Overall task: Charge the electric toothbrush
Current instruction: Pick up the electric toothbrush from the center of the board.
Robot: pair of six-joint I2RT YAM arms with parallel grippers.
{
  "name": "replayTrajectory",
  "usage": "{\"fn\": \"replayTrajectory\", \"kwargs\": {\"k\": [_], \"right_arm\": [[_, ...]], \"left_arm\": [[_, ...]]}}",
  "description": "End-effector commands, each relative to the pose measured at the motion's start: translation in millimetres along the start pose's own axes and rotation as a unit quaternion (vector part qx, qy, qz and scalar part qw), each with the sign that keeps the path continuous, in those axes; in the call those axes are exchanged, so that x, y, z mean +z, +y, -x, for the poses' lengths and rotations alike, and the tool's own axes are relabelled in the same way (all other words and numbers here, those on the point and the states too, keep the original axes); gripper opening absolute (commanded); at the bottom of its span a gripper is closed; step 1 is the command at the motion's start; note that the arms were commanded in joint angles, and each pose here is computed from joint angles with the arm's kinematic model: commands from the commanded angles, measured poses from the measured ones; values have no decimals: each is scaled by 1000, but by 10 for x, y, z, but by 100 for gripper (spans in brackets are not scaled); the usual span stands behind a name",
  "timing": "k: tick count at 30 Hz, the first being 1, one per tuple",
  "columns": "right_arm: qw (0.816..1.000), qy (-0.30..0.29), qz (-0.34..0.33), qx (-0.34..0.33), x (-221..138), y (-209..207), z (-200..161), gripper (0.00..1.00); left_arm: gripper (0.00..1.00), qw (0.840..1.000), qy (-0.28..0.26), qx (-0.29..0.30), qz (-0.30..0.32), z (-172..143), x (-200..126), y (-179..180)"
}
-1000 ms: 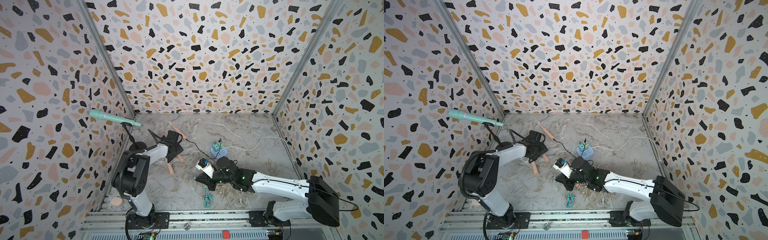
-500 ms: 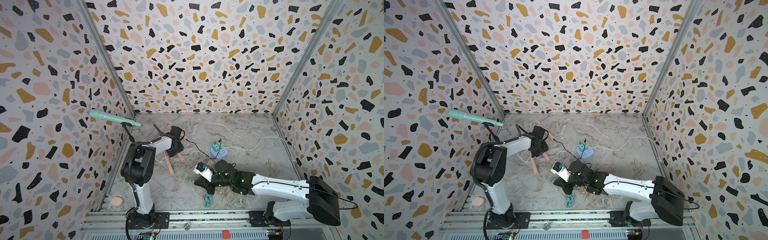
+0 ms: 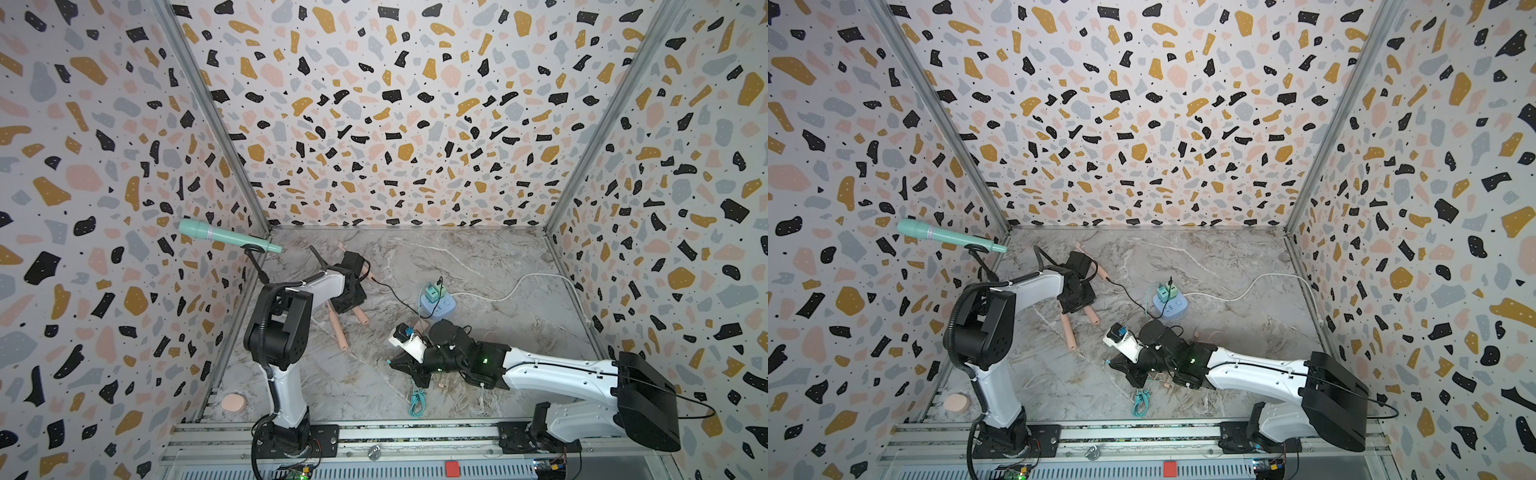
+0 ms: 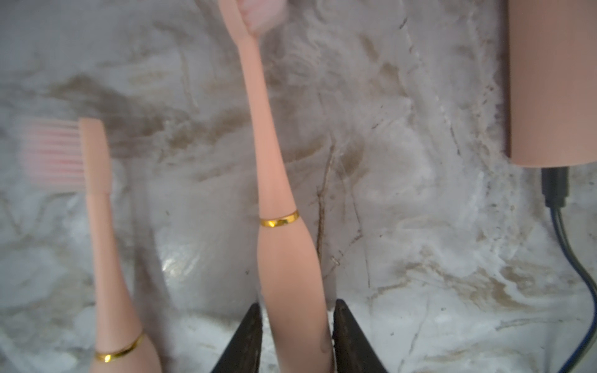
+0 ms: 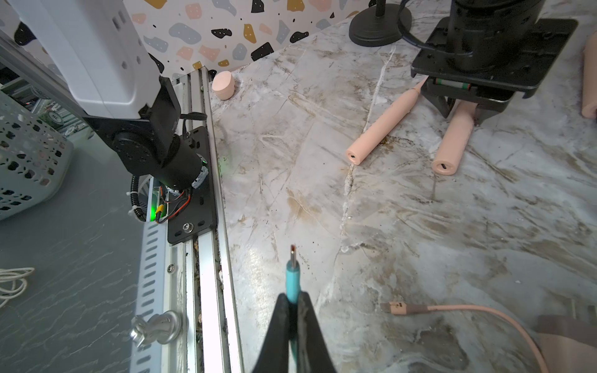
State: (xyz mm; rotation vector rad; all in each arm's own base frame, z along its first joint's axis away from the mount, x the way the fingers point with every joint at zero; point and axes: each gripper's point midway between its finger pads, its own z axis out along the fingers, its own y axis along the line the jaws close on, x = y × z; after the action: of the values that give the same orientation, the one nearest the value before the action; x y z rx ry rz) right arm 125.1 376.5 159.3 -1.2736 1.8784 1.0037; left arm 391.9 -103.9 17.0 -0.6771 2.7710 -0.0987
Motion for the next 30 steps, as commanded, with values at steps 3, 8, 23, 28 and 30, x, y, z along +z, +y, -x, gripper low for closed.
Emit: {"fn": "replayTrajectory", "kwargs": {"k": [3, 8, 23, 28, 30], "right_arm": [[1000, 4, -15, 9, 50, -59, -9, 0], [999, 7, -28, 19, 78, -113, -50, 0], [998, 0, -33, 52, 119, -161, -60, 0], [996, -35, 2, 82, 15, -159, 28, 0], [994, -49, 26, 93, -40, -131, 57, 0]], "left_arm": [[31, 995, 87, 20, 46, -474, 338, 268], [28, 995, 90, 22, 35, -505, 355, 243], [0, 996, 61, 21, -61, -325, -45, -138], [0, 982, 24, -10, -188, -217, -580, -474], [0, 968, 2, -21, -249, -183, -840, -601]]}}
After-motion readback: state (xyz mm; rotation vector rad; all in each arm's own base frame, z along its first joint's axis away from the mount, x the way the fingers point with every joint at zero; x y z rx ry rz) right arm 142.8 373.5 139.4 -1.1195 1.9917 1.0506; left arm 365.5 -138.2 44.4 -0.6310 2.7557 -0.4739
